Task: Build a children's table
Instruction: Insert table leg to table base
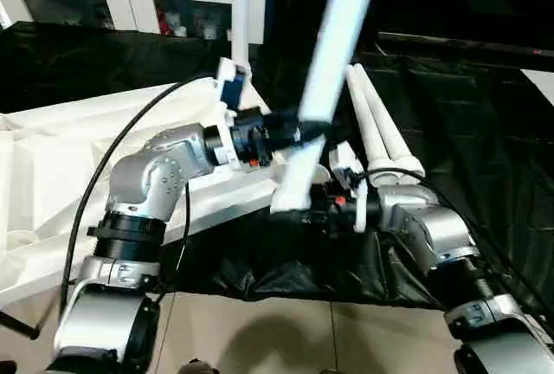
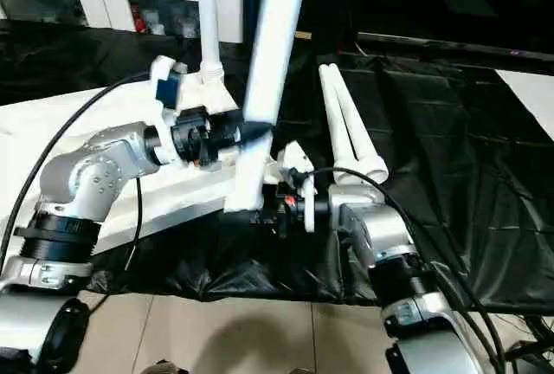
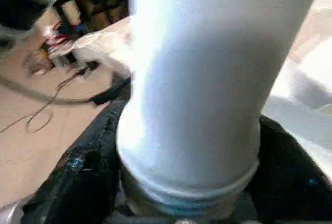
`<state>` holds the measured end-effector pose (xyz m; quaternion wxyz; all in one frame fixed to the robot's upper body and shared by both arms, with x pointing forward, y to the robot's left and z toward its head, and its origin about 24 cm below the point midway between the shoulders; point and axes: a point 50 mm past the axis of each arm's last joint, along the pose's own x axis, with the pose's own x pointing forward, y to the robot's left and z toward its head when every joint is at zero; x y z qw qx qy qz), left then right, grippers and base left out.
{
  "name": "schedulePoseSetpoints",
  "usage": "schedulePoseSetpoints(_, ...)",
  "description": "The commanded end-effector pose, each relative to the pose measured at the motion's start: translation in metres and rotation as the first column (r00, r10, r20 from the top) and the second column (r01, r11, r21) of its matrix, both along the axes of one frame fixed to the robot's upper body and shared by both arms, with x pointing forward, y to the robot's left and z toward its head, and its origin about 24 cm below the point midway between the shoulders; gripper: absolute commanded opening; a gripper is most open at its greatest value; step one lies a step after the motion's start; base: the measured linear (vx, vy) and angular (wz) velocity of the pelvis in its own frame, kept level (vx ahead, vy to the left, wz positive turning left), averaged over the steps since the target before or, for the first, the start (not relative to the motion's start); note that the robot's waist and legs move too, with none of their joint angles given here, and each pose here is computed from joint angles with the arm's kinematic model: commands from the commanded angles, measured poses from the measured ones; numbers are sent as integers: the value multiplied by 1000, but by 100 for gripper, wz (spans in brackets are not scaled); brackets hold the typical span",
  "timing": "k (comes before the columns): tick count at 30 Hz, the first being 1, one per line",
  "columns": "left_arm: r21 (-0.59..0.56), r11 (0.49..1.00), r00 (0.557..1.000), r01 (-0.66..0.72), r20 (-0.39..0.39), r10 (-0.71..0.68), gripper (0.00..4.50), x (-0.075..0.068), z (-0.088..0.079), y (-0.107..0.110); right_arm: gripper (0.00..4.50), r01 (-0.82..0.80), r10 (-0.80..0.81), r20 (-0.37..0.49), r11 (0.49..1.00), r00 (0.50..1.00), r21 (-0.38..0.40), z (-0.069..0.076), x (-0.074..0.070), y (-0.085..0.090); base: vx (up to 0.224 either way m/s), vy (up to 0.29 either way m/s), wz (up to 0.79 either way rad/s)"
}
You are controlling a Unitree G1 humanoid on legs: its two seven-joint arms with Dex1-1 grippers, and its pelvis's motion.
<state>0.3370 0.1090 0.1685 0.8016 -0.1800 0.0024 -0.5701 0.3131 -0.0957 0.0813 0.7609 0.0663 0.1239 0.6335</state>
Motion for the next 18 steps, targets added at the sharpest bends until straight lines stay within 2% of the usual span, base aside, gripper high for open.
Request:
schedulePoseSetpoints(1,2,998,998,-68,14,68,188,4,3,4,370,23,-24,23,999,999,33,13,5,-3,0,0,0)
schedulePoseSetpoints(2,-14,988,988,-155,-7,154,188,9,5,10,383,74,-76,13,992,997,101,25,11,-11,0,0,0)
schedulePoseSetpoints(4,-18,984,984,-179,-11,178,187,10,5,11,389,98,-101,11,987,995,126,30,14,-15,0,0,0)
schedulePoseSetpoints(5,-15,979,979,-201,-24,201,187,11,5,13,401,181,-179,-31,962,983,203,44,24,-26,0,0,0)
schedulePoseSetpoints(8,-16,982,982,-188,-23,187,187,9,5,12,410,213,-201,-71,945,977,250,52,29,-32,0,0,0)
schedulePoseSetpoints(12,-13,982,982,-190,-27,189,187,9,5,11,410,210,-193,-89,944,977,254,55,30,-32,0,0,0)
schedulePoseSetpoints(18,-3,984,984,-178,-14,178,187,8,8,4,410,131,-119,-87,980,989,150,50,25,-23,0,0,0)
